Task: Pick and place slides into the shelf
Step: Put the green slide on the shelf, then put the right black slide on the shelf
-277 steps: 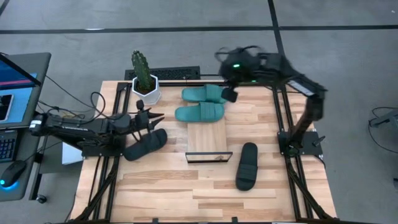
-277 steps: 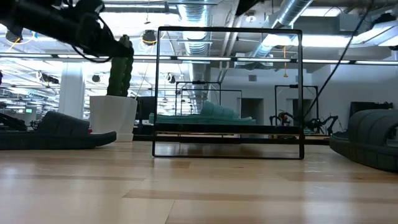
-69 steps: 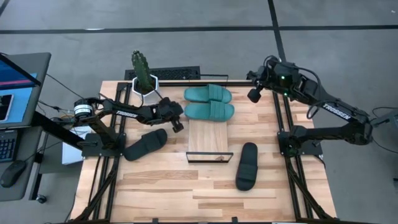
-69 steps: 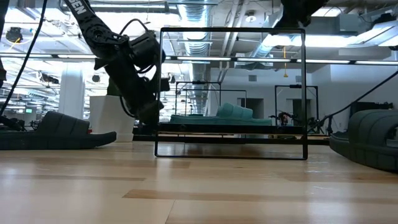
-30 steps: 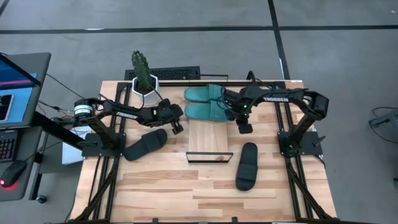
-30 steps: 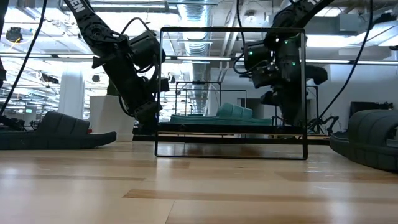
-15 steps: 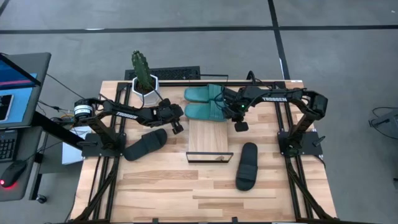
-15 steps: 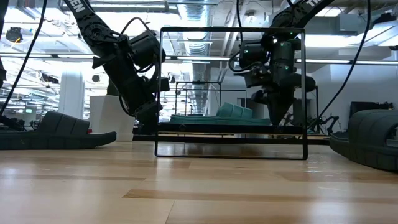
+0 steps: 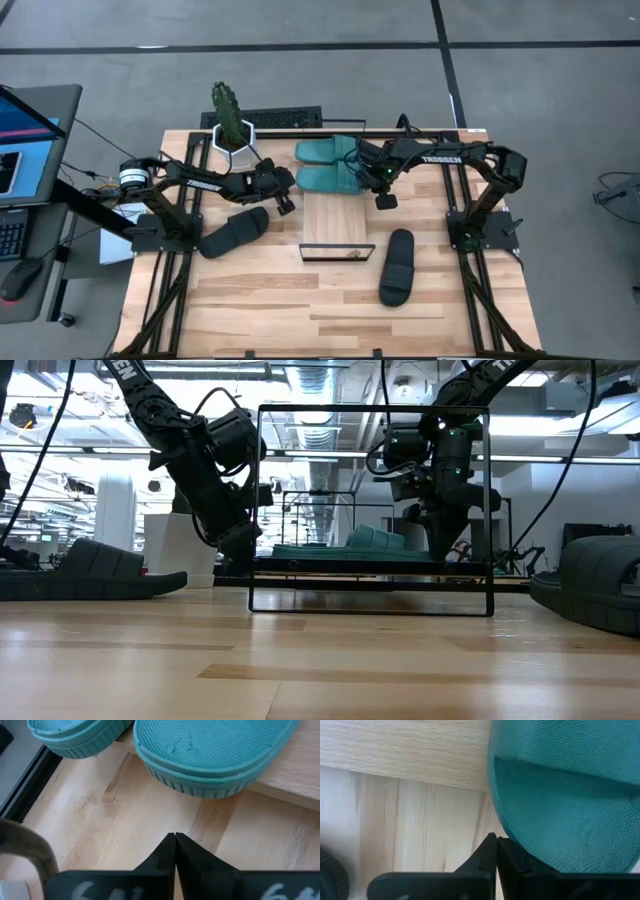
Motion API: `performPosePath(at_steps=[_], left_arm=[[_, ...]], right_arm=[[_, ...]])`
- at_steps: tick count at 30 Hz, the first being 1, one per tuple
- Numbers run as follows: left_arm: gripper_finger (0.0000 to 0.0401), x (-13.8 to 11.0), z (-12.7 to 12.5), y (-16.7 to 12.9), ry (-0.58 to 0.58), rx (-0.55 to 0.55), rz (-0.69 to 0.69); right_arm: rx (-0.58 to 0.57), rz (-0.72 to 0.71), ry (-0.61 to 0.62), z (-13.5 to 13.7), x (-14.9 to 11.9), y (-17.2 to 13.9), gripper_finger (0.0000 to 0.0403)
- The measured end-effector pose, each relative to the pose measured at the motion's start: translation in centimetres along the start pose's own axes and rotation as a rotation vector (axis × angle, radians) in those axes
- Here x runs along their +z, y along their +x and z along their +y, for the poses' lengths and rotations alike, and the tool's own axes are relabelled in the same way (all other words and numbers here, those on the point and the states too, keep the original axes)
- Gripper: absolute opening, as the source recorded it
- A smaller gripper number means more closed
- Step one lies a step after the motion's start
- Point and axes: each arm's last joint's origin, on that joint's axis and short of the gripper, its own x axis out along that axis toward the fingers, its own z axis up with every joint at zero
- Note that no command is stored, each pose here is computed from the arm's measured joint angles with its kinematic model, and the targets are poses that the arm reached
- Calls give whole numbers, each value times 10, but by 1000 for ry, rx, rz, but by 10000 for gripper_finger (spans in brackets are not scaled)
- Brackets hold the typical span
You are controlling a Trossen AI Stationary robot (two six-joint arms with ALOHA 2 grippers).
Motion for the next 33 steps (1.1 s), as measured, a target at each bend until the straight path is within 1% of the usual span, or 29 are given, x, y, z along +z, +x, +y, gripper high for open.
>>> performPosePath(at_steps=[6, 10, 12, 16, 18, 22, 27, 30, 32, 33], left_arm=[[0, 0, 0, 0, 1, 0, 0], [0, 0, 0, 0, 19, 8, 0], [0, 0, 0, 0, 24, 11, -1], [0, 2, 1, -2, 21, 39, -20], [0, 5, 0, -7, 21, 59, -43], [0, 14, -6, -21, 28, 72, -122], [0, 21, -19, -49, 52, 96, -220], [0, 17, -26, -69, 50, 134, -292], [0, 14, -28, -84, 45, 149, -334], [0, 13, -29, -92, 38, 138, -363]], right_arm=[[7, 22, 0, 2, -2, 0, 0], [3, 24, 0, 5, -5, -10, 0], [-24, 23, 0, 6, -7, -18, 0], [-125, -31, 25, 9, -10, -43, 0], [-172, -87, 46, 12, -12, -58, 0], [-276, -255, 90, 17, -14, -92, 0], [-390, -482, 142, 27, -19, -133, 0], [-445, -611, 176, 33, -25, -150, 0], [-464, -676, 209, 37, -31, -155, 0], [-471, -702, 232, 39, -34, -156, 0]])
